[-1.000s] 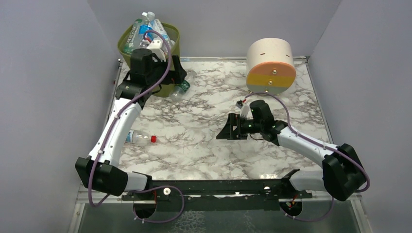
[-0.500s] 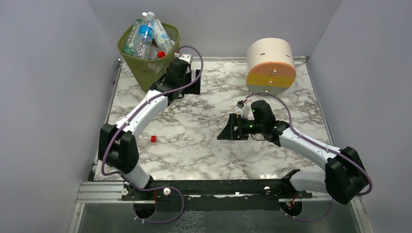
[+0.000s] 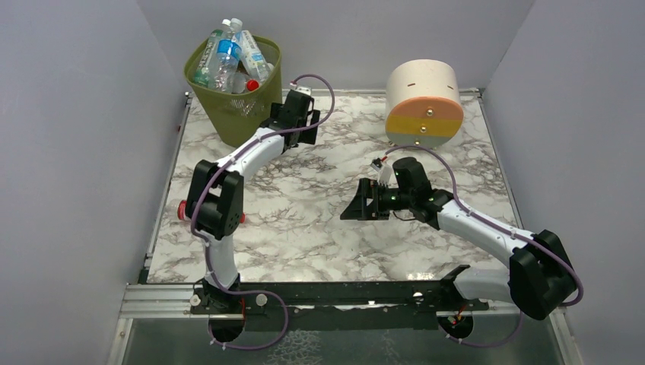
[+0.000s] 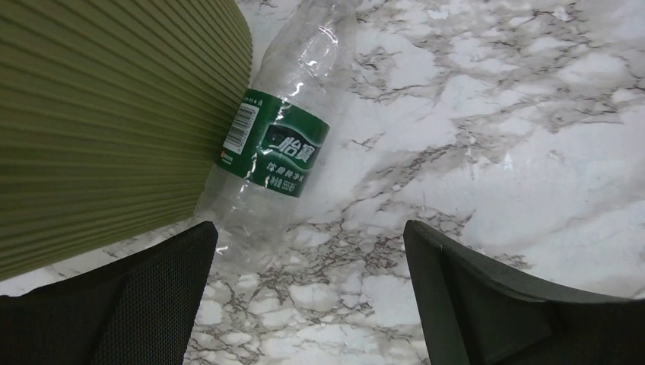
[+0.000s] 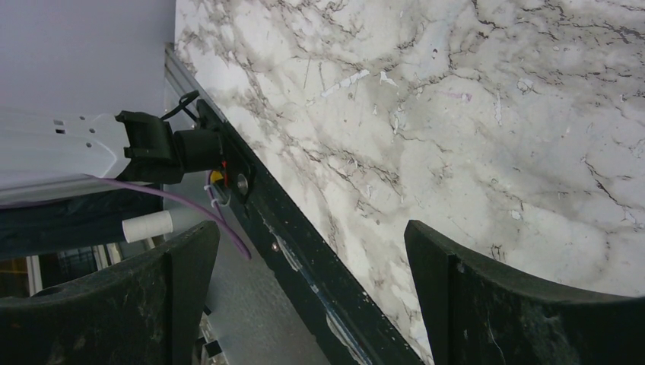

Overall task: Put the plastic bottles in the bin
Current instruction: Pick up the plastic bottle at the center of the board.

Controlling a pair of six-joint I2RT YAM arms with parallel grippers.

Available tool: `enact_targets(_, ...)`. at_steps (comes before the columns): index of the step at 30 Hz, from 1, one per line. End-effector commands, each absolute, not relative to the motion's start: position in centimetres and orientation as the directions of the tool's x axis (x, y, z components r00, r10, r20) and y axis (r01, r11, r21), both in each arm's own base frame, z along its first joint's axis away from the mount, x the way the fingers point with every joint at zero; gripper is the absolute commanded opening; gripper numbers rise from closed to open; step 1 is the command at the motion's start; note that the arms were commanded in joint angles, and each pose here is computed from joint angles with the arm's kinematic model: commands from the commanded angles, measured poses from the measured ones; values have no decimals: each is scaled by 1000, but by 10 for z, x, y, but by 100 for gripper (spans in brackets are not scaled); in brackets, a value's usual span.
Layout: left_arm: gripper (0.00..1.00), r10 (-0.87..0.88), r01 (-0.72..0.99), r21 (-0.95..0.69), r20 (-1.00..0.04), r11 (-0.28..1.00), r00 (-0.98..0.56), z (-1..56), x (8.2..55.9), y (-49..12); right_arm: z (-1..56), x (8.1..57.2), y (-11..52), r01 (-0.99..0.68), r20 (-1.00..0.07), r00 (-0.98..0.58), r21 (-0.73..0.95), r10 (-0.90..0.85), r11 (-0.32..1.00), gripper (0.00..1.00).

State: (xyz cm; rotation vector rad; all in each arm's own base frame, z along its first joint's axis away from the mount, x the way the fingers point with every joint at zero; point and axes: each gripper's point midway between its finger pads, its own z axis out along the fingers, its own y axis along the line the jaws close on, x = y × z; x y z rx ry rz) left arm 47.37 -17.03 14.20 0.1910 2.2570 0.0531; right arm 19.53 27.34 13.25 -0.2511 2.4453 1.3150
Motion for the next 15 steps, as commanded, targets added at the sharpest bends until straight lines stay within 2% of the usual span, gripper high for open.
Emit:
enact_targets(1,99,231,84,229,-755,970,-613,132,497,-161,138,193,273,-338,-404,-915,764,0,549,95)
enact_targets(15,99,336,62,397,-672,916,-660,91,523,-148,139,193,272,-326,-392,-920,763,-2,558,95)
